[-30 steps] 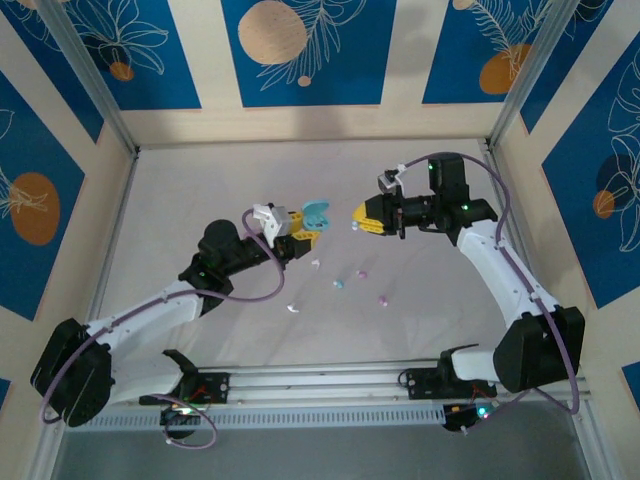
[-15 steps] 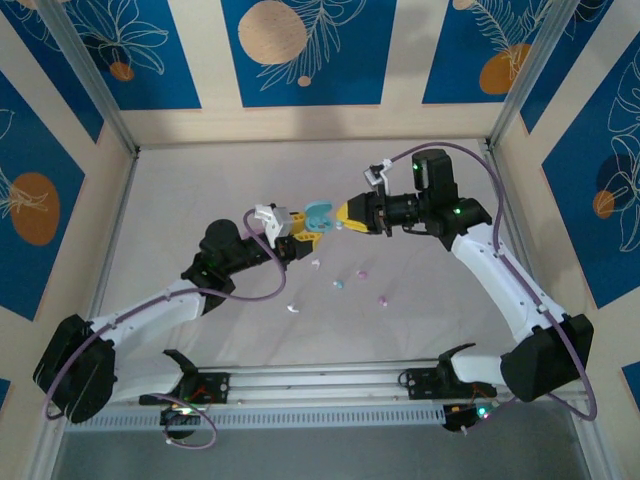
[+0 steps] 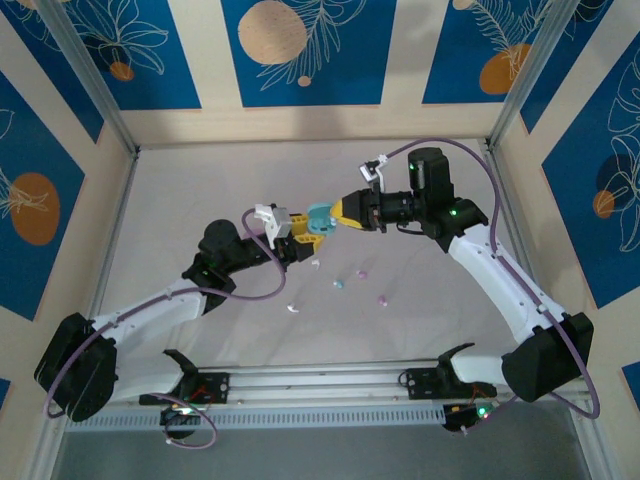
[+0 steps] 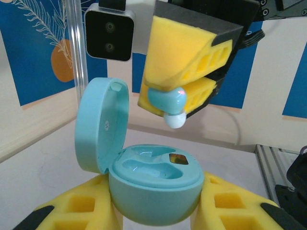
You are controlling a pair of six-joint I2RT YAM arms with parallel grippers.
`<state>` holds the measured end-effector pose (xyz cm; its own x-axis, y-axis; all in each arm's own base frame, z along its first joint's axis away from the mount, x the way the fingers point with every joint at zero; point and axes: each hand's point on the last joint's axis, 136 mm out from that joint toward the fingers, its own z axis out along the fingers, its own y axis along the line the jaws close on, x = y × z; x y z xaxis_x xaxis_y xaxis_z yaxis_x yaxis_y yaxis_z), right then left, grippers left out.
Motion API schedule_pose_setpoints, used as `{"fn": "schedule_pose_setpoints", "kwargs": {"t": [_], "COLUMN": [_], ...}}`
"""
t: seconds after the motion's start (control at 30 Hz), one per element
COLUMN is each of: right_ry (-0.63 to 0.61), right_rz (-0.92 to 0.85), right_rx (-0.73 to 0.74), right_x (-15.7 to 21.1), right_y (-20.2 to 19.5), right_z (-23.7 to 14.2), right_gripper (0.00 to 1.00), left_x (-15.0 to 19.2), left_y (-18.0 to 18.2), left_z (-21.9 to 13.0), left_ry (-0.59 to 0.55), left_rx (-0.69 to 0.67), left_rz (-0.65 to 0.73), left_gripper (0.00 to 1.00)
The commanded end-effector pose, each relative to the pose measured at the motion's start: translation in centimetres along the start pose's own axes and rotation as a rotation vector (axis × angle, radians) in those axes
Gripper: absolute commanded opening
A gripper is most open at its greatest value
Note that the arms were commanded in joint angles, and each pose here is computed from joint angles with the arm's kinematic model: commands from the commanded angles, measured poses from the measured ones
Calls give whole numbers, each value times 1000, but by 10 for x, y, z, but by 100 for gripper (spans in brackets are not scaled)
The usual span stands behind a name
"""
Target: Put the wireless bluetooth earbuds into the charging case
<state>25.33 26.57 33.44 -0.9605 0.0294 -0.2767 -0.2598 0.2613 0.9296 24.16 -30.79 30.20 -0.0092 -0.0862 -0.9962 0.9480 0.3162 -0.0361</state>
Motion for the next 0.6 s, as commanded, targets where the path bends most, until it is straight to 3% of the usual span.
{"fn": "schedule_pose_setpoints", "kwargs": {"t": [0.0,0.57], "right_ry": [-15,5], "right_rz": [-33,-35], "right_rx": [-1,3], "right_x": [-3,0], "right_y": [4,-4], "right_z": [0,6], "right_gripper": [19,18], "left_x": [-24,-30], "left_y": [-5,-7], "left_z": [0,1], "left_ry": [-71,-102], "left_rx": [38,55], "left_rz": [21,-5], "left_gripper": [28,27]}}
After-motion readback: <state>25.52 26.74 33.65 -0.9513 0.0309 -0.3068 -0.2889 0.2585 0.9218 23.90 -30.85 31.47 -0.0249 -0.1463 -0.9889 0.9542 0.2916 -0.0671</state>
